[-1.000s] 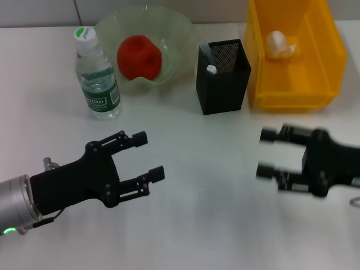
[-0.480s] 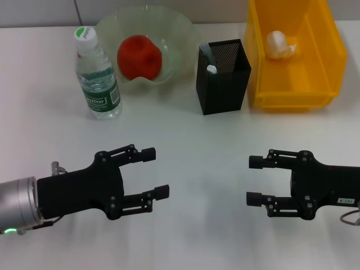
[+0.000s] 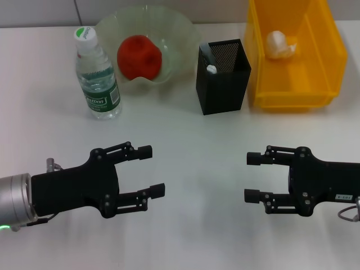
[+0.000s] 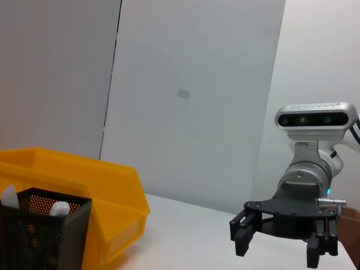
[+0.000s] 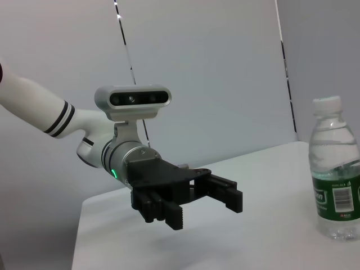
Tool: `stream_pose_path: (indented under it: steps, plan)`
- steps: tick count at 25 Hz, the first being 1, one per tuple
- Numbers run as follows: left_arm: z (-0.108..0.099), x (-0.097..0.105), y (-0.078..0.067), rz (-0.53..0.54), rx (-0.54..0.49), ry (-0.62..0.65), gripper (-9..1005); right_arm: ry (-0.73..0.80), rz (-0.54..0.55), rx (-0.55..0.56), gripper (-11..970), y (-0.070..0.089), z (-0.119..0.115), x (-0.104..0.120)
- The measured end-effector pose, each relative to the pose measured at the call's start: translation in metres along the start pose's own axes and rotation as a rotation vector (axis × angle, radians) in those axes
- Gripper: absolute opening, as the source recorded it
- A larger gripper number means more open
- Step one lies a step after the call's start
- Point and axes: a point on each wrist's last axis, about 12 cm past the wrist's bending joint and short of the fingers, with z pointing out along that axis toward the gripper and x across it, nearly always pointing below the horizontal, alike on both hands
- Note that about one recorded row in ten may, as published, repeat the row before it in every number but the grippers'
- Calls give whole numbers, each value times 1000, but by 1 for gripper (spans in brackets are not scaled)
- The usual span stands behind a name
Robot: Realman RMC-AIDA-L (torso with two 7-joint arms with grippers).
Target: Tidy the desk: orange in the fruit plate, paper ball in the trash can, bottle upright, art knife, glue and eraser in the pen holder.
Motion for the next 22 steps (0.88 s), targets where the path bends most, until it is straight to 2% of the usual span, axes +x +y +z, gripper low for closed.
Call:
stream_pose_path:
  steps: [22]
  plan:
    - [1,-1,-1,6,19,1,785,-6,2,-4,735,1,3,0]
